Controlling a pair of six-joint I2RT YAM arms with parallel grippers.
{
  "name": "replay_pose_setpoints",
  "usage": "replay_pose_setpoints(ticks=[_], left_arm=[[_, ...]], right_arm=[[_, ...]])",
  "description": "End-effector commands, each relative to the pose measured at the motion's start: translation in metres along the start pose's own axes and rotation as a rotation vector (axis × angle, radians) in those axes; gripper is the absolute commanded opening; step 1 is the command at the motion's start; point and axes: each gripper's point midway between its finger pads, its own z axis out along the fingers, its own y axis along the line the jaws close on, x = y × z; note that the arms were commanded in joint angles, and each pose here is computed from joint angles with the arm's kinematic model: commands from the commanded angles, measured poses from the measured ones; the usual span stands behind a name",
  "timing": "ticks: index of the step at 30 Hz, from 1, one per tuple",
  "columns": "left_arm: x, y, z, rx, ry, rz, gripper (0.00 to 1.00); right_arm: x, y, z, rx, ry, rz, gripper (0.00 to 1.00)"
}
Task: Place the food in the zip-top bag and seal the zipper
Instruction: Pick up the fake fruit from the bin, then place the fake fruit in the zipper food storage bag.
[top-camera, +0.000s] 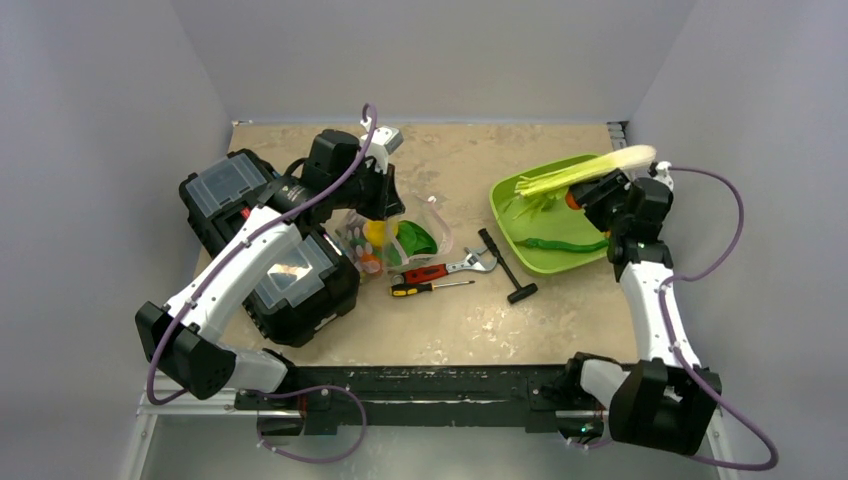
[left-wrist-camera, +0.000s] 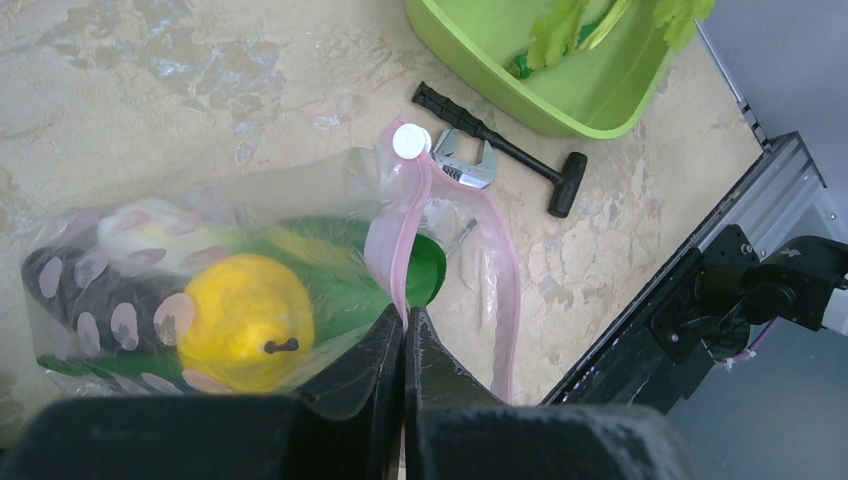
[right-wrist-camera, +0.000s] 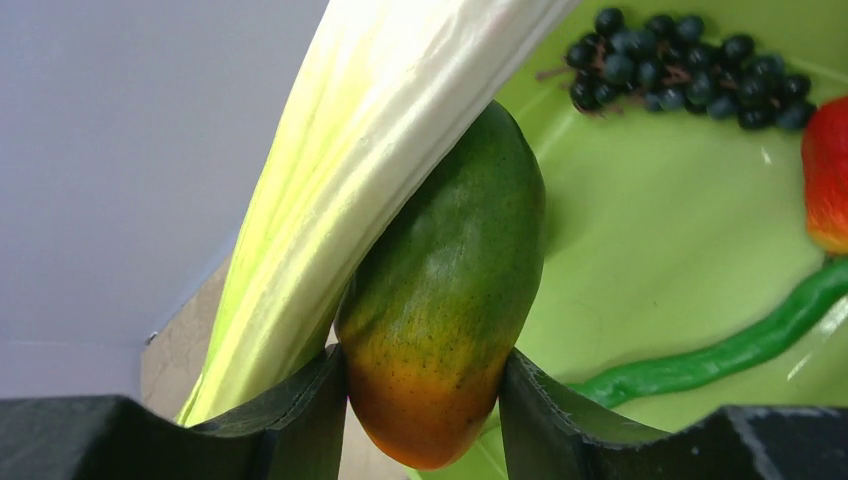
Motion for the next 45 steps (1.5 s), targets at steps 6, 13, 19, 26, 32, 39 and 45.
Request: replay_pose_setpoints(ticks=[6, 13, 19, 26, 32, 39, 45], left_arm=[[-0.02, -0.002, -0.002, 0.004, -0.06, 0.009, 0.0], [-0.019, -0.001, 0.0, 0.002, -0.052, 0.007, 0.0], [-0.019, -0.002, -0.001, 0.004, -0.054, 0.009, 0.0], [-0.019, -0.002, 0.0, 0.007, -0.051, 0.008, 0.0], [-0.017, -0.001, 0.003, 0.005, -0.042, 0.006, 0.0], [-0.017, 0.0, 0.004, -0.001, -0.038, 0.008, 0.0], [-0.016, -0.002, 0.004, 0.008, -0.035, 0.007, 0.0]], right_arm=[[0.005, -0.07, 0.004, 0.386, -0.057, -0.018, 0.0], [-0.003, -0.128, 0.002, 0.711, -0.063, -0.08, 0.0], [-0.013, -0.08, -0.001, 0.46, -0.113, -0.113, 0.0], [0.003, 0.058, -0.022, -0.175, -0.045, -0.271, 0.0], [0.073, 0.156, -0.041, -0.666, 0.275, -0.344, 0.0], [0.136, 0.203, -0.099, -0.983, 0.496, -0.436, 0.0], [0.178, 0.208, -0.125, -1.085, 0.618, -0.546, 0.0]])
